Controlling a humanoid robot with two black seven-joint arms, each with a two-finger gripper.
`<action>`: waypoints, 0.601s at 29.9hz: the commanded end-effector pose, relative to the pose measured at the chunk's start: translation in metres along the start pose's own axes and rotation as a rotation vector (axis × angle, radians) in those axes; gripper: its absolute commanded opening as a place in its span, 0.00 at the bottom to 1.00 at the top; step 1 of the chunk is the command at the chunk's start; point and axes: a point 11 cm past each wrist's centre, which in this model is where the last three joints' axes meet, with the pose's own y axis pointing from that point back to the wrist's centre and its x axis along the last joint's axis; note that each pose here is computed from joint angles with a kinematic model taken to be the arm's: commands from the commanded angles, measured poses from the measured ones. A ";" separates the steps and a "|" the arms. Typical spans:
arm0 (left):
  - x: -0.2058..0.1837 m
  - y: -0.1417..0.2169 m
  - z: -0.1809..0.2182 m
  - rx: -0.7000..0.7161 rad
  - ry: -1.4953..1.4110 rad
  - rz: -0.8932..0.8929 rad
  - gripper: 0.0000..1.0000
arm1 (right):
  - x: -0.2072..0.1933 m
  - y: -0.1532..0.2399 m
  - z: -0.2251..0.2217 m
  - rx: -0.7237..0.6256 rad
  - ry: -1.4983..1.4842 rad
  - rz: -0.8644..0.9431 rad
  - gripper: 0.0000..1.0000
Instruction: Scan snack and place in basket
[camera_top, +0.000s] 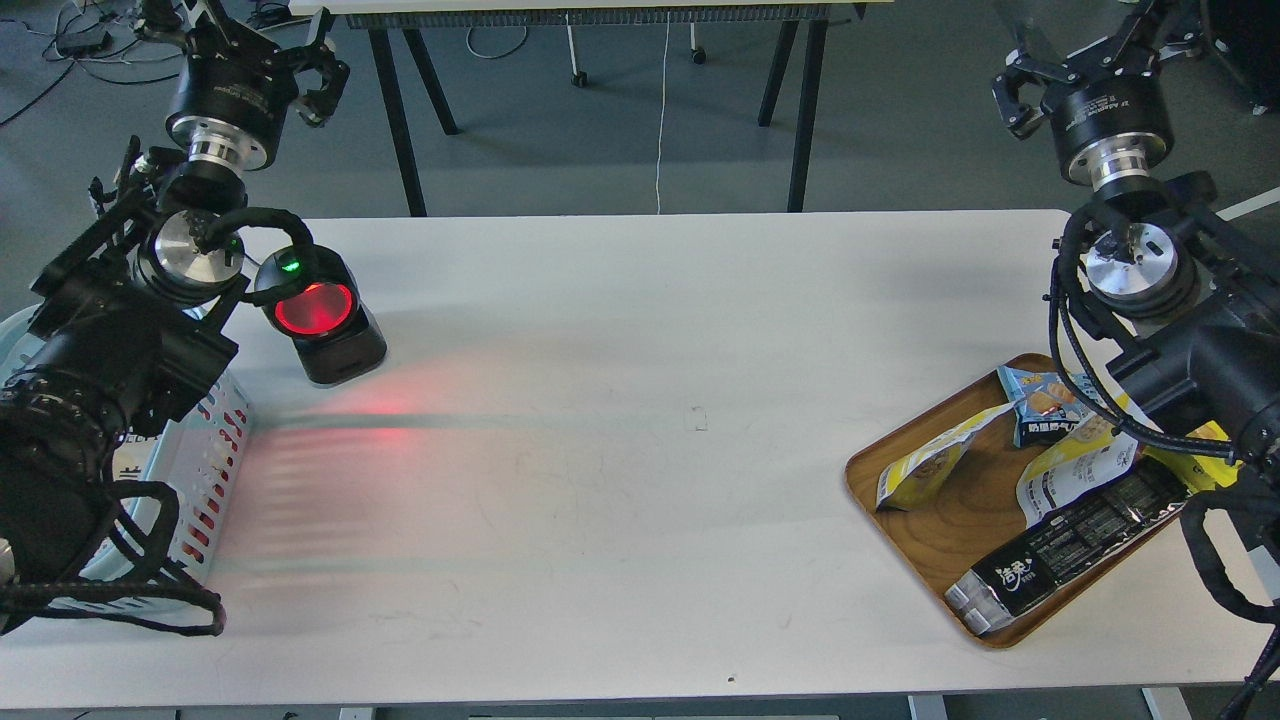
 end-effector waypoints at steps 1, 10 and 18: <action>0.001 0.001 0.001 -0.002 -0.005 0.001 1.00 | -0.002 0.000 0.000 -0.001 -0.008 -0.018 0.99; 0.001 0.000 0.001 0.007 -0.014 -0.003 1.00 | -0.036 -0.022 -0.044 0.014 0.109 -0.172 0.99; 0.006 0.000 0.026 -0.021 -0.048 0.000 1.00 | -0.158 -0.044 -0.055 -0.149 0.458 -0.545 0.99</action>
